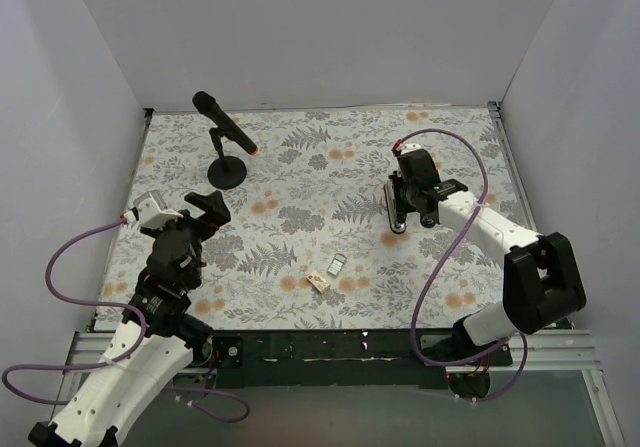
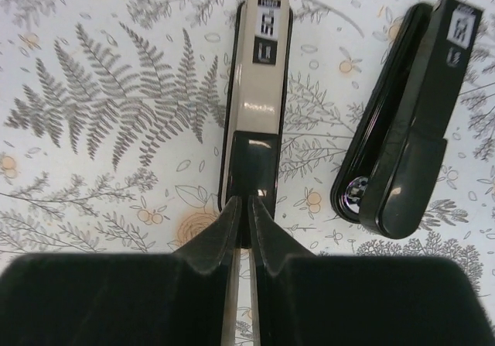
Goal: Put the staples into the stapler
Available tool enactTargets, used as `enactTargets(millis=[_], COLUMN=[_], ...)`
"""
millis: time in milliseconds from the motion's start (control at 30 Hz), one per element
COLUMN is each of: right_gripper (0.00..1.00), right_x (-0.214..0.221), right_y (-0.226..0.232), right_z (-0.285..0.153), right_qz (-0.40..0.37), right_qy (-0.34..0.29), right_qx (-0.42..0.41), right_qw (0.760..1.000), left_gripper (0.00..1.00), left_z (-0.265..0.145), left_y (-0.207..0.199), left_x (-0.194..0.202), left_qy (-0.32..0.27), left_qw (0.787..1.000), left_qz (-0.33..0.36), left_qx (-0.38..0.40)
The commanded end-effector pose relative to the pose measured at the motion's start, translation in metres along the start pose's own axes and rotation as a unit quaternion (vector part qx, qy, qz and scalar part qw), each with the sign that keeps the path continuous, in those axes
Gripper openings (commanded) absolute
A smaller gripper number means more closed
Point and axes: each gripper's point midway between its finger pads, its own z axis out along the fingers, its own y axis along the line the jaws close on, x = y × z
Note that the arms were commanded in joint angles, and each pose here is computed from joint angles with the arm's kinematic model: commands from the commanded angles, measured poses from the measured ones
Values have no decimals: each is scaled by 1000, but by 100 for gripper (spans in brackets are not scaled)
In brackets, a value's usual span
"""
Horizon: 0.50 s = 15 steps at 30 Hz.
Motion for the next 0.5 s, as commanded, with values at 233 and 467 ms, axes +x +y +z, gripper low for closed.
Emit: enactTargets(millis=[233,467], right_gripper=[9,9], right_x=[106,158], right_y=[-2,0], right_z=[27,34], right_qz=[0,13], right_qy=[139,205], right_qx=[-7,-17], right_qw=[990,978], left_gripper=[98,98], left_z=[0,0], left_y=[0,1], left_x=[-1,0], left_qy=[-2,-1], left_qw=[1000,1000], left_qz=[0,1], left_qx=[2,1])
